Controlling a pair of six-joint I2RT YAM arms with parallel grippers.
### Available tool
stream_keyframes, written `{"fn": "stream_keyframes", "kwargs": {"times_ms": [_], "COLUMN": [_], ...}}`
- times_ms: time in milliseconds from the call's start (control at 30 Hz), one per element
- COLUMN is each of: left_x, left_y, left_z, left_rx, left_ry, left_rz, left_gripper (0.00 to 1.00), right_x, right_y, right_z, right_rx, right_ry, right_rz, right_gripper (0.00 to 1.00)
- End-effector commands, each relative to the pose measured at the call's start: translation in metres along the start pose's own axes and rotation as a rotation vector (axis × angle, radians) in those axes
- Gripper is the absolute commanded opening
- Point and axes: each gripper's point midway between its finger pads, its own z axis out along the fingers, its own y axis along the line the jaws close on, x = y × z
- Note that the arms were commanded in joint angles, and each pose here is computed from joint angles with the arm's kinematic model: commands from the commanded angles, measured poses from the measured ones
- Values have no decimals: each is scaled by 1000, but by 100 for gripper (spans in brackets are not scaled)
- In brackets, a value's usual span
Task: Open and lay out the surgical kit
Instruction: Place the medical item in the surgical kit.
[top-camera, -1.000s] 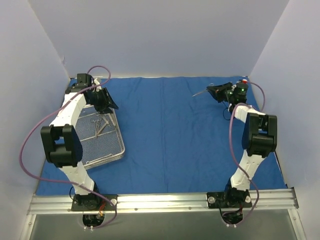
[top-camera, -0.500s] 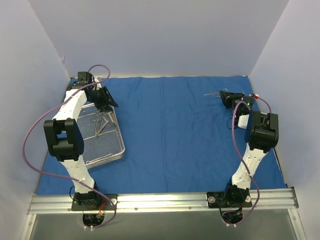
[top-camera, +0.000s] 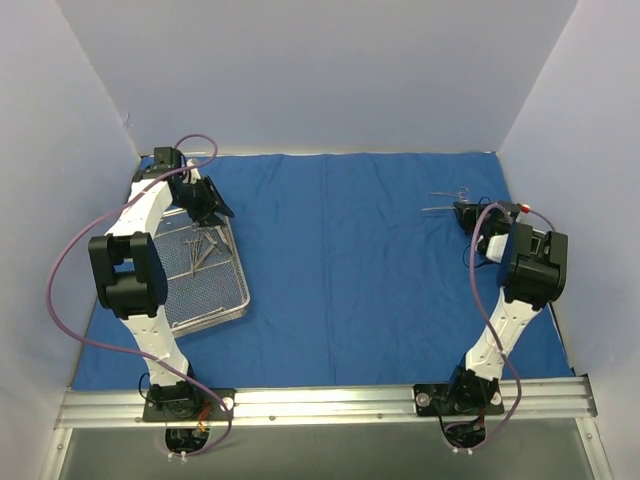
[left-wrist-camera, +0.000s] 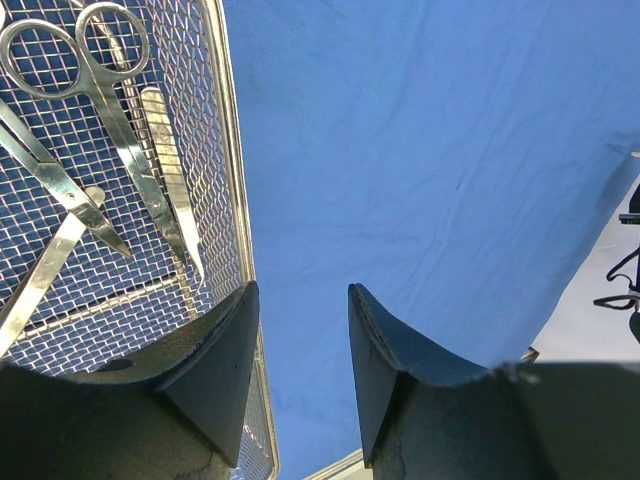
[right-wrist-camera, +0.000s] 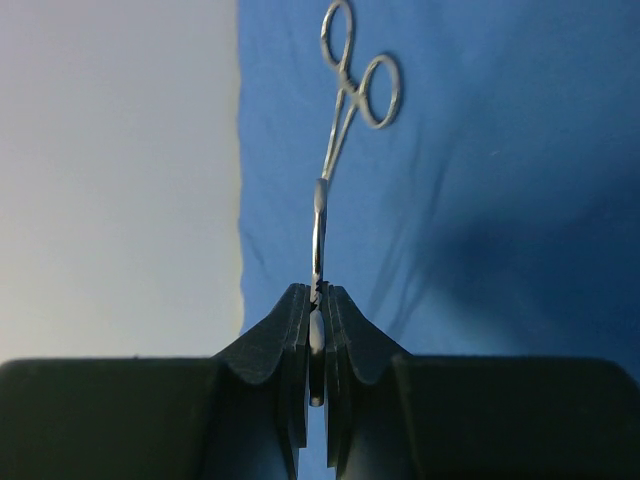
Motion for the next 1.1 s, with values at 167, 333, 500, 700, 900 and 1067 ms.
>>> {"fn": "stream_keyframes", "kwargs": {"times_ms": [167,333,500,700,900,1067], "left_x": [-18,-22,-22,-24,-25,-27], "left_y": [-4,1,2,3,5,11], "left_z": [-11,-13,-9,-6,-4,-6], "left_rx": [20,8,7,4,4,-2], "left_ry": [-50,-63,-57,-51,-45,-49], "left_rz": [7,4,-2,-2,-11,-20], "left_gripper": [49,49,49,49,49,49], "right_x": [-33,-40,-42,-39,-30,-21], "right_y": [8,-4,3,4,-4,-10], "right_z": [-14,-9,-1,7,14,24], "right_rx": [19,28,-12,-24,-28,-13], "right_ry": [-51,-28,-26,-26,-28,-27], "right_rz": [-95,-114,-108,-84,-41,-17], "right_gripper": [0,0,0,0,0,0]}}
